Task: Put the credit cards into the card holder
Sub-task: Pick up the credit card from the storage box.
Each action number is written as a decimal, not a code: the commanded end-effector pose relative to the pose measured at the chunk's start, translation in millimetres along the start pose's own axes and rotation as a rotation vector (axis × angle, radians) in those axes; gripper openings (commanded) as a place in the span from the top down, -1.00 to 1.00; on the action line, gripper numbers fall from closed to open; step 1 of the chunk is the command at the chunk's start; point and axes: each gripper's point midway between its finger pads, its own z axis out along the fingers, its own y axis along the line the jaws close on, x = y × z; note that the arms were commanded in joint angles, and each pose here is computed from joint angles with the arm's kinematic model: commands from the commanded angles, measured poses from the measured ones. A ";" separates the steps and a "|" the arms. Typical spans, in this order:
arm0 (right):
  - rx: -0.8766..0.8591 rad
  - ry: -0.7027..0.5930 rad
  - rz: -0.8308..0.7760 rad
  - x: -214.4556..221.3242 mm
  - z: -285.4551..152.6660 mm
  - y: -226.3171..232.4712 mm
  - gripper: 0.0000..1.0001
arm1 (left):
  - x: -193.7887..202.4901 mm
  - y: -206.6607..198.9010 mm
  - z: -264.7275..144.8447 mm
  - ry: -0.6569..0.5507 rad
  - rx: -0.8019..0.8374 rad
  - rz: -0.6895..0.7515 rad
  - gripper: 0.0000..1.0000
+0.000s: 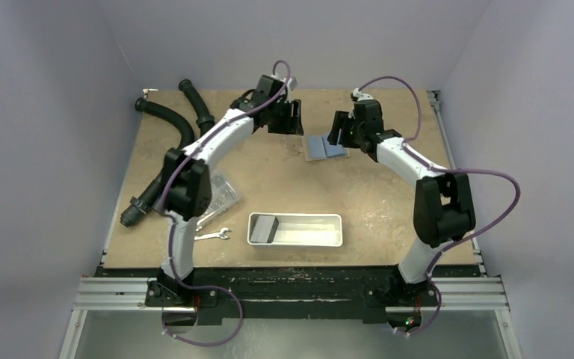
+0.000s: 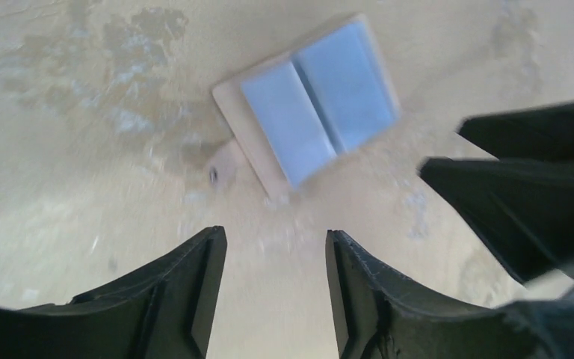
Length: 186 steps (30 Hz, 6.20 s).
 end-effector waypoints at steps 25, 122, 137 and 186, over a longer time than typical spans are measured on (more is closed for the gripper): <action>-0.613 0.364 0.252 201.5 -219.6 206.4 -0.58 | 90.6 32.7 -205.2 -0.213 -0.136 0.152 -0.41; -0.482 0.490 0.270 258.2 -144.2 210.1 0.23 | 102.9 59.1 -197.7 -0.231 -0.160 0.161 -0.43; -0.524 0.515 0.305 260.6 -134.6 225.2 -0.27 | 103.9 59.1 -197.4 -0.229 -0.158 0.162 -0.44; -0.587 0.480 0.339 248.3 -150.5 228.5 0.81 | 107.9 57.8 -191.7 -0.209 -0.141 0.162 -0.44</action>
